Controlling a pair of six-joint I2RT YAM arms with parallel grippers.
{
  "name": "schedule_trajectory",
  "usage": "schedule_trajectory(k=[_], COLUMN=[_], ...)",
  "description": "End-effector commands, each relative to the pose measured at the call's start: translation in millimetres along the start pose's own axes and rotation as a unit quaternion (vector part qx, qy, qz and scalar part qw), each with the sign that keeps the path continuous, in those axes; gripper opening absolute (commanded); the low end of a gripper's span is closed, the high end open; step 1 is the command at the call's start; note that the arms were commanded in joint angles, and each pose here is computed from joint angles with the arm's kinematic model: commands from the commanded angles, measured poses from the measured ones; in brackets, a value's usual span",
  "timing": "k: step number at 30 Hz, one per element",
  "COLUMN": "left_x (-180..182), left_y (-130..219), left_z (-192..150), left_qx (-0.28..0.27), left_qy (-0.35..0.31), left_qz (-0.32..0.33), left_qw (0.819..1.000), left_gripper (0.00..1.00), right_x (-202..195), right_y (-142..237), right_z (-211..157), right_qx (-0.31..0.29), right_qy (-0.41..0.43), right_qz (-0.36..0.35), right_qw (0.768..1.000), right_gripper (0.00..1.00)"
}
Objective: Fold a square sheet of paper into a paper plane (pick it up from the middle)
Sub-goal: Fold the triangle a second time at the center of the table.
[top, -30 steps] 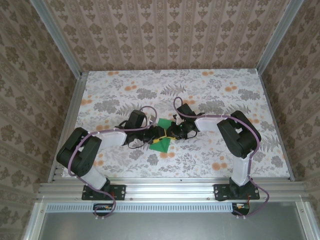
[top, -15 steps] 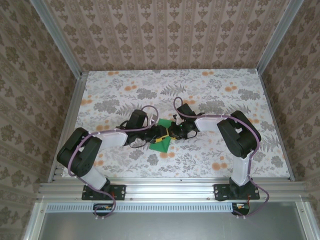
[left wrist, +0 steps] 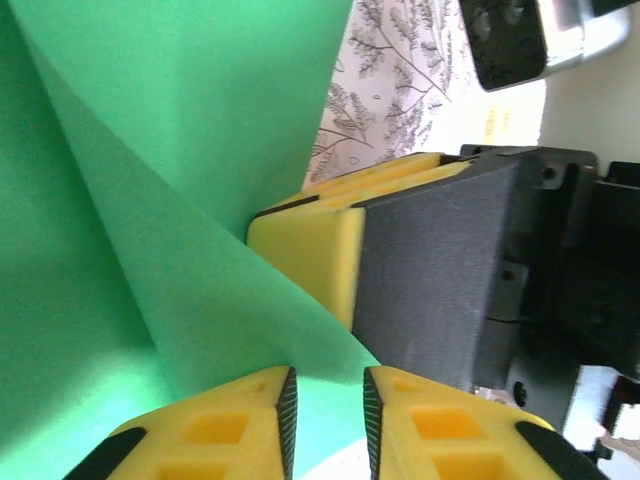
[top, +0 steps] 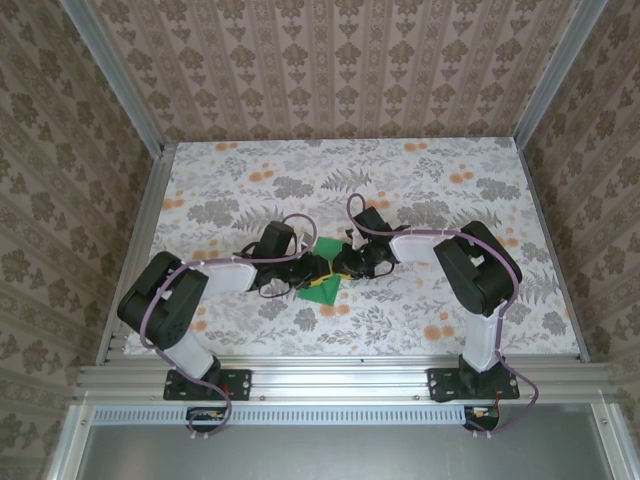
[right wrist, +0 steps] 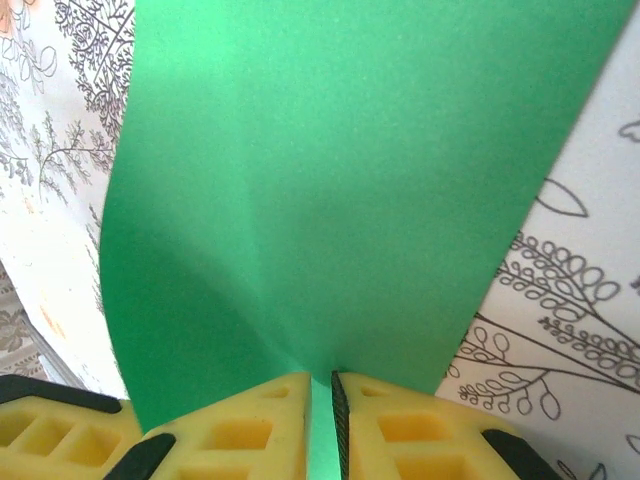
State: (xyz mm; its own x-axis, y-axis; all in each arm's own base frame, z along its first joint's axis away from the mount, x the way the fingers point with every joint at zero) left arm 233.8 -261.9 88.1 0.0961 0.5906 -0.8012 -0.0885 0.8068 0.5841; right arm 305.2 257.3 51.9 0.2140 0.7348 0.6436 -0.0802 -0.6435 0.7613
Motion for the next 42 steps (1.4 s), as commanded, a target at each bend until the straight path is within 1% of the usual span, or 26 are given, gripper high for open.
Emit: schedule_trajectory(k=[1, 5, 9, 14, 19, 27, 29, 36, 42], left_x=[12.8, 18.2, 21.6, 24.3, 24.1, 21.8, 20.7, 17.9, 14.8], left_y=[-1.1, -1.8, -3.5, -5.8, -6.8, -5.8, -5.6, -4.9, -3.5], left_z=[0.9, 0.2, 0.0, 0.1, 1.1, 2.1, 3.4, 4.1, 4.9], left_qx=[-0.003, -0.002, -0.001, 0.002, 0.003, 0.001, 0.000, -0.001, -0.002], left_qy=[0.001, 0.006, 0.009, 0.012, 0.012, 0.012, 0.012, 0.010, 0.009], left_qz=[0.027, 0.035, 0.039, 0.044, 0.044, 0.042, 0.040, 0.037, 0.033], left_qw=[1.000, 0.999, 0.999, 0.999, 0.999, 0.999, 0.999, 0.999, 0.999], left_gripper=[0.23, 0.19, 0.16, 0.16, 0.16, 0.16, 0.16, 0.16, 0.16], right_x=[-18.5, -1.6, 9.3, 13.8, 7.4, -9.7, -11.4, -6.9, 0.4], right_y=[-3.9, 8.6, 19.9, 35.4, 35.9, 29.7, 27.9, 17.7, 13.0], right_z=[-3.2, 1.8, 1.2, -2.2, -7.6, -15.9, -17.9, -21.3, -24.7], right_qx=[0.007, -0.002, -0.008, -0.022, -0.015, 0.002, 0.008, 0.030, 0.044], right_qy=[-0.028, -0.020, -0.007, 0.009, 0.014, 0.017, 0.020, 0.030, 0.036], right_qz=[-0.018, 0.026, 0.055, 0.069, 0.058, 0.020, 0.015, 0.018, 0.041], right_qw=[0.999, 0.999, 0.998, 0.997, 0.998, 1.000, 1.000, 0.999, 0.998], right_gripper=[0.17, 0.17, 0.17, 0.24, 0.26, 0.33, 0.34, 0.33, 0.33])
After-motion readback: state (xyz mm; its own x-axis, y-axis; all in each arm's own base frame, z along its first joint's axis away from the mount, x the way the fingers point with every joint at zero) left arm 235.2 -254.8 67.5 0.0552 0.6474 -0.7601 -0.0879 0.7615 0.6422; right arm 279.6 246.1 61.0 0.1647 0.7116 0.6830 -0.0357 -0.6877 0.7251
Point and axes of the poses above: each hand's point on the last joint's axis, 136 mm out from that joint toward the fingers, its own y axis back along the fingers, its own x axis along the line the jaws close on, z = x × y, the point moved 5 cm from there along y, back along the fingers, and after that the axes turned 8 degrees about -y, right-handed, at the moved point
